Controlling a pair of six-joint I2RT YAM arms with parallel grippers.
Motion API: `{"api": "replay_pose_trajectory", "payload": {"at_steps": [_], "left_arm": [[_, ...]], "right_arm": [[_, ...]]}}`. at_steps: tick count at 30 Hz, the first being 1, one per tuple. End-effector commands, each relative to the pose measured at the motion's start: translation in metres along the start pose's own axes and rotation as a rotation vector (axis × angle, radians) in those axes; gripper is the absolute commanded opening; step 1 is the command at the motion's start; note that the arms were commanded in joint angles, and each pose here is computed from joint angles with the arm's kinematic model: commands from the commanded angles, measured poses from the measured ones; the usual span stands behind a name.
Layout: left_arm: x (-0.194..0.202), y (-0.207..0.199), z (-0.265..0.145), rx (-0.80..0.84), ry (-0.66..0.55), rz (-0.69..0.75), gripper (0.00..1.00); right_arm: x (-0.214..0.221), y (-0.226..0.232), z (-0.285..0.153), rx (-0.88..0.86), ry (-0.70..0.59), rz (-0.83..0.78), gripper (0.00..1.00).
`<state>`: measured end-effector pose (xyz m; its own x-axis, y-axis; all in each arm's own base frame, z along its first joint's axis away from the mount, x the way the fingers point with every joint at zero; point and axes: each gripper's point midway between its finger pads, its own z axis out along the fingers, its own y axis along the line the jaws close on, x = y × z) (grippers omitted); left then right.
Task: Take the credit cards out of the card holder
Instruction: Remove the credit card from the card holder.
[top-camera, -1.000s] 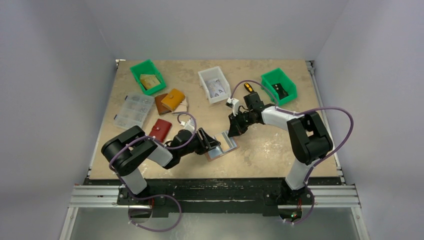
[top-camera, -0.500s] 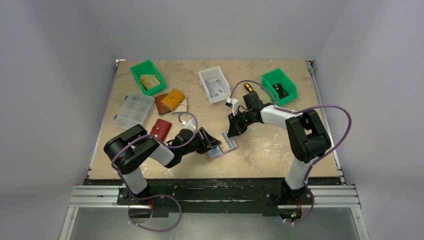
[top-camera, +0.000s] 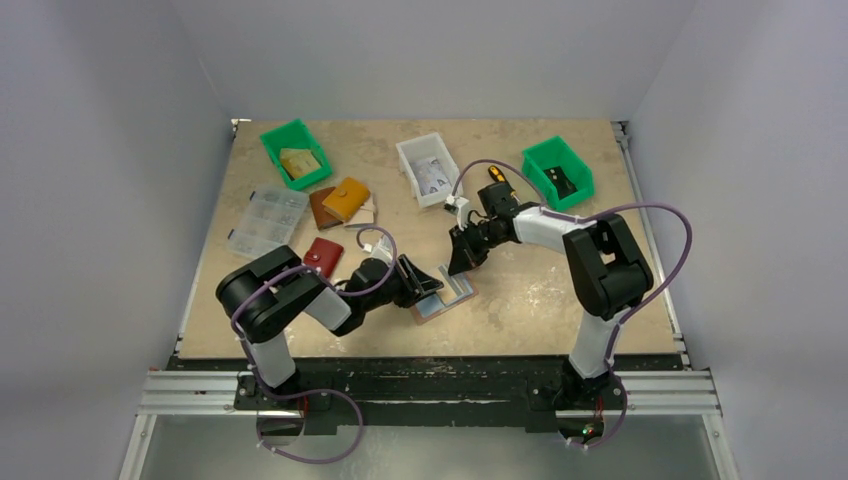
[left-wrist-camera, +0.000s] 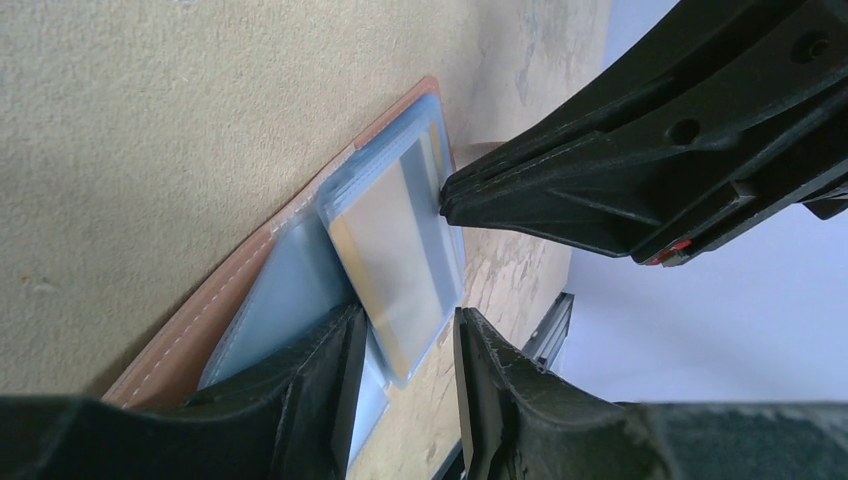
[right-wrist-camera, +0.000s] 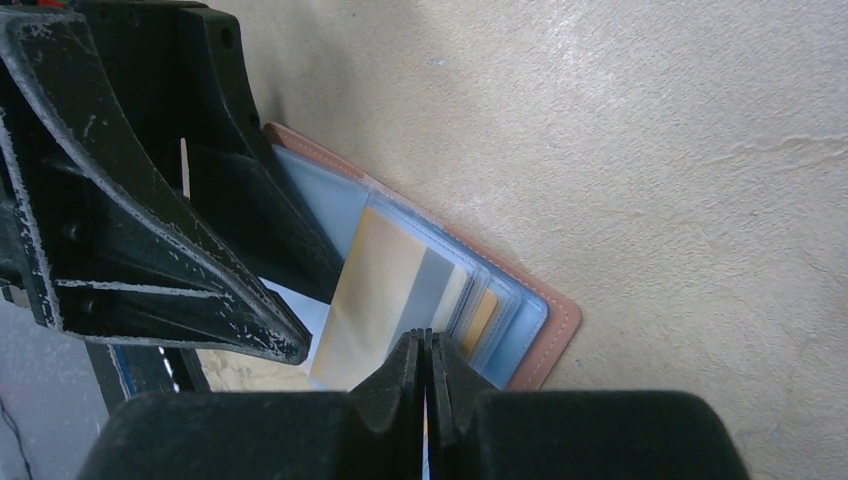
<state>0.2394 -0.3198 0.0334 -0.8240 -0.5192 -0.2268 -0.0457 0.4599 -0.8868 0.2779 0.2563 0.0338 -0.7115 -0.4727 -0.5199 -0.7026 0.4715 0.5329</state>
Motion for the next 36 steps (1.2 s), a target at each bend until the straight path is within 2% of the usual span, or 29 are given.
{"api": "replay_pose_trajectory", "payload": {"at_steps": [1, 5, 10, 12, 14, 16, 21, 25, 30, 36], "left_arm": [[0.002, 0.019, 0.002, -0.057, -0.020, -0.028, 0.41], [0.003, 0.022, 0.001, -0.054, -0.023, -0.047, 0.38], [0.002, 0.027, 0.000, -0.052, -0.032, -0.054, 0.27], [0.003, 0.030, -0.002, -0.052, -0.035, -0.051, 0.18], [0.003, 0.035, -0.003, -0.054, -0.039, -0.040, 0.07], [0.003, 0.040, -0.004, -0.059, -0.041, -0.027, 0.00], [0.003, 0.053, -0.007, -0.085, -0.041, 0.009, 0.00], [0.004, 0.064, -0.008, -0.126, -0.032, 0.034, 0.00], [0.007, 0.067, -0.007, -0.134, -0.018, 0.037, 0.00], [0.009, 0.068, -0.005, -0.129, -0.009, 0.035, 0.00]], "right_arm": [[0.014, 0.015, 0.014, -0.054, 0.072, 0.044, 0.07], [0.020, 0.025, 0.018, -0.096, 0.109, 0.038, 0.07], [0.017, 0.046, 0.014, -0.206, 0.116, -0.016, 0.08], [0.010, 0.060, 0.006, -0.277, 0.099, -0.065, 0.15], [0.004, 0.066, -0.002, -0.300, 0.081, -0.107, 0.22], [-0.001, 0.070, -0.010, -0.309, 0.061, -0.143, 0.28], [-0.016, 0.066, -0.033, -0.299, -0.018, -0.175, 0.37], [-0.020, 0.045, -0.041, -0.212, -0.058, -0.128, 0.46], [-0.010, 0.019, -0.032, -0.109, -0.021, -0.050, 0.52], [0.001, 0.007, -0.020, -0.083, 0.012, 0.023, 0.54]]}}
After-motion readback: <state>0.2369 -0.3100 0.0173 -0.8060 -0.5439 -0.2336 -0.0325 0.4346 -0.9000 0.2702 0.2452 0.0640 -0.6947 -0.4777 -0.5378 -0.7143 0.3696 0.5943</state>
